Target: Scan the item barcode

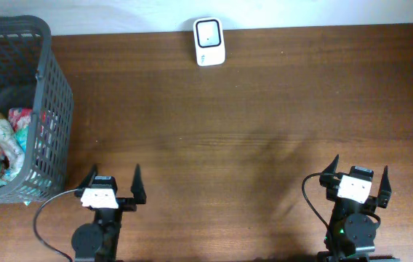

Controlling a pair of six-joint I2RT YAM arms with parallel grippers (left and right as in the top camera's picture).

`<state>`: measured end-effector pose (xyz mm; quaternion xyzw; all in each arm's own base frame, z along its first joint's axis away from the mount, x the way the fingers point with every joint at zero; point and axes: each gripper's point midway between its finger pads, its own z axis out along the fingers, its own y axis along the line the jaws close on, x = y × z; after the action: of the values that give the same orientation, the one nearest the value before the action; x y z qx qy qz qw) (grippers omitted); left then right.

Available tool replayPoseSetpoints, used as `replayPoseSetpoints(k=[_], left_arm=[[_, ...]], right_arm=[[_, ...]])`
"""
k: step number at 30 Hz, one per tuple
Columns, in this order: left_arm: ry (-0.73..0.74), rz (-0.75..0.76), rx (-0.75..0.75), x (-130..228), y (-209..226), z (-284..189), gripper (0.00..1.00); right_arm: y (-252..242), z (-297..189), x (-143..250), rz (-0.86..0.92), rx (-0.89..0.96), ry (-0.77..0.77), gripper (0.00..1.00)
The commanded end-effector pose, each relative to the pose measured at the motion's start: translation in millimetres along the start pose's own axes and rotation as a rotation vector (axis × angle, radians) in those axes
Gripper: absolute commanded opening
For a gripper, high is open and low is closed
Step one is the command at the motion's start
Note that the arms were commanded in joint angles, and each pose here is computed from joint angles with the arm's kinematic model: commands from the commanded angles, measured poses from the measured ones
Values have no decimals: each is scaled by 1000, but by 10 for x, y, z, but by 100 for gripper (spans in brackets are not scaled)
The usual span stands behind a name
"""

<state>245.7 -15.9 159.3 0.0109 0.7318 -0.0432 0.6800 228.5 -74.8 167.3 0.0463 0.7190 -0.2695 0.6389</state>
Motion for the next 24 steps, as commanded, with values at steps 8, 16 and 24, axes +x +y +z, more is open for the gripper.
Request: replayPoseSetpoints(k=[8, 16, 24], left_arm=[[-436, 150, 528, -956, -911, -471, 99], [-689, 203, 327, -2151, -694, -934, 99], [-344, 164, 494, -2582, -969, -973, 99]], right_arm=[[-31, 3, 43, -1, 20, 11, 99], [-31, 3, 43, -1, 20, 11, 99], [-31, 3, 43, -1, 20, 11, 99]])
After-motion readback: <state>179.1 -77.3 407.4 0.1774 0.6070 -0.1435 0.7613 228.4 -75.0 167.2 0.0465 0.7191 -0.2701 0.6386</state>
